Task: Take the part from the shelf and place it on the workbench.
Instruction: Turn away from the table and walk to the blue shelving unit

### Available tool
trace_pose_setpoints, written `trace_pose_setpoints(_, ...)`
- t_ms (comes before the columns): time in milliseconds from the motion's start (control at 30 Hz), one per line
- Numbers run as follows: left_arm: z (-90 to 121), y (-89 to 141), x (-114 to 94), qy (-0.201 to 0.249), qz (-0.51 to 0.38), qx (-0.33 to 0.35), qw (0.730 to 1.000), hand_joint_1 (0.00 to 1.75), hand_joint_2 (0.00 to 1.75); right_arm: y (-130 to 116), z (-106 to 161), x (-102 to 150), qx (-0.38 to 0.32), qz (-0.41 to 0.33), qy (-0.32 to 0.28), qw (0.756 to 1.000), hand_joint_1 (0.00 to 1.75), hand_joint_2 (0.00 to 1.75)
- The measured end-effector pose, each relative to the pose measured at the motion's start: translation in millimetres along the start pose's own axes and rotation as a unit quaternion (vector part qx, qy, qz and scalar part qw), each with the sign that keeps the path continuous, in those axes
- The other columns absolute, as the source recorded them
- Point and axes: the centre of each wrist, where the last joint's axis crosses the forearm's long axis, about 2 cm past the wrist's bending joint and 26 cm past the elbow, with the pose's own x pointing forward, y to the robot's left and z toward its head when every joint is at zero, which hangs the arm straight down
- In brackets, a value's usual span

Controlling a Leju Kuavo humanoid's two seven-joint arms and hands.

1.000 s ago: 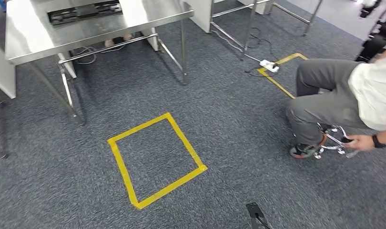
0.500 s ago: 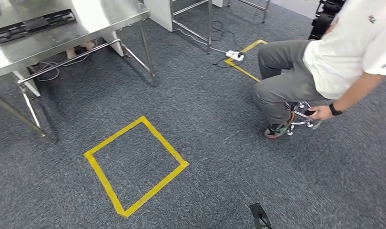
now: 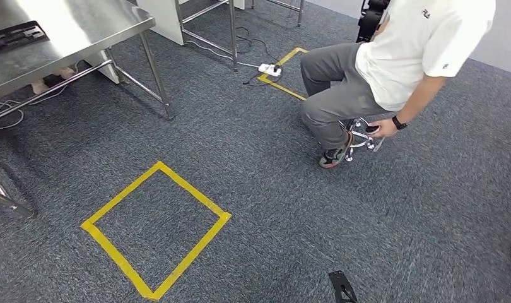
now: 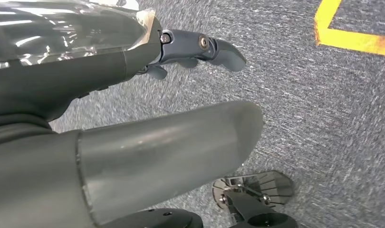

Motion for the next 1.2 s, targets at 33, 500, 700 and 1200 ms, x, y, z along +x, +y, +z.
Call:
trace_pose_setpoints(33,0,0,0,0.0,0.0,0.0,1.0,0.0,0.0,0,0,-1,0.0,0.0,0.001,1.0,0.0,0.0)
trace_pose_setpoints(500,0,0,0,-0.064,-0.007,0.024,0.998,0.0,0.0,-2,-2,-3,0.001,-0.009,-0.007,1.0,0.0,0.0)
trace_pose_setpoints(700,2,0,-4,-0.085,-0.005,0.028,0.996,0.0,0.0,-1,-2,-5,0.004,-0.013,-0.005,1.0,0.0,0.0)
trace_pose_setpoints(1200,4,-3,-7,-0.068,-0.005,0.022,0.997,0.0,0.0,-1,-6,-13,0.005,-0.017,0.002,1.0,0.0,0.0)
